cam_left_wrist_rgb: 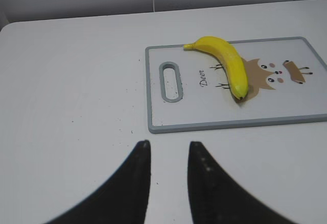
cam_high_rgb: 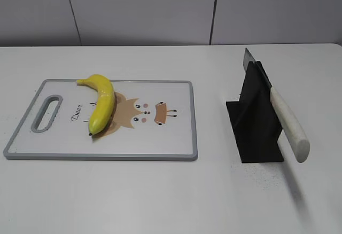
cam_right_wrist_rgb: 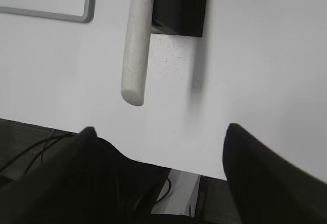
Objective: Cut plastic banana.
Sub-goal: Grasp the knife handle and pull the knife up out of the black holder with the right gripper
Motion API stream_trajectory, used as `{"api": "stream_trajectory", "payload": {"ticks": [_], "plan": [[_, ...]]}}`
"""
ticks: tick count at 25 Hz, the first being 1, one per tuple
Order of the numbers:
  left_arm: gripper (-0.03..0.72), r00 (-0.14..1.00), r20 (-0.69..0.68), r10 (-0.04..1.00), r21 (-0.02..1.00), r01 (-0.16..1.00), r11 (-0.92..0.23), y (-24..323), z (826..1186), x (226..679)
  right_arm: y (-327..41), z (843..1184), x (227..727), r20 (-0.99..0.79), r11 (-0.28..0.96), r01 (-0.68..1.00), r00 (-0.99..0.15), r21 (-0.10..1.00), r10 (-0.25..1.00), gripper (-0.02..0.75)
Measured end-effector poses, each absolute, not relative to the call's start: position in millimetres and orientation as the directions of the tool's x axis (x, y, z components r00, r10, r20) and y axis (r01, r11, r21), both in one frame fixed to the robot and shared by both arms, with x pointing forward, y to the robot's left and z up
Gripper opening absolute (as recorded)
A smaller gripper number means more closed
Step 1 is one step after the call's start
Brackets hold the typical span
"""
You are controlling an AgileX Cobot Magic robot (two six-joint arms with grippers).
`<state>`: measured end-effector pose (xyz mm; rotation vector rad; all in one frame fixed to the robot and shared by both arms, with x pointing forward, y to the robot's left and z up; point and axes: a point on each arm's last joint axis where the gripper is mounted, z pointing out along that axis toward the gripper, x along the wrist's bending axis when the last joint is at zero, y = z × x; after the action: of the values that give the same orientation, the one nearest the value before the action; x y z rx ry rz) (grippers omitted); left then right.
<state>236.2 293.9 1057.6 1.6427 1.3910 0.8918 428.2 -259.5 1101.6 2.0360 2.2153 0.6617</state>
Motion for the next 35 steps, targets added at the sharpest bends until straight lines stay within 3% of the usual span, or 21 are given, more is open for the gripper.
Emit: {"api": "stream_trajectory", "payload": {"ticks": [10,16,23,28,35], "plan": [[0.240,0.151,0.023,0.988,0.897,0.433,-0.087,293.9,1057.6,236.2,-209.2,1073.0,470.4,0.167,0.212,0.958,-0.246,0.194,0.955,0.586],[0.240,0.151,0.023,0.988,0.897,0.433,-0.087,293.9,1057.6,236.2,-193.8,1047.6,489.8,0.099,0.196,0.975,-0.206,0.103,0.974,0.585],[0.240,0.151,0.023,0.988,0.897,0.433,-0.087,293.9,1057.6,236.2,-187.7,1020.0,507.6,0.086,0.161,0.985,-0.166,0.058,0.982,0.507],[0.240,0.151,0.023,0.988,0.897,0.433,-0.087,293.9,1057.6,236.2,-184.8,1001.6,515.3,0.075,0.144,0.990,-0.144,0.009,0.987,0.494],[0.240,0.151,0.023,0.988,0.897,0.433,-0.087,293.9,1057.6,236.2,-183.6,991.9,518.8,0.068,0.105,0.994,-0.103,-0.019,0.992,0.489]]}}
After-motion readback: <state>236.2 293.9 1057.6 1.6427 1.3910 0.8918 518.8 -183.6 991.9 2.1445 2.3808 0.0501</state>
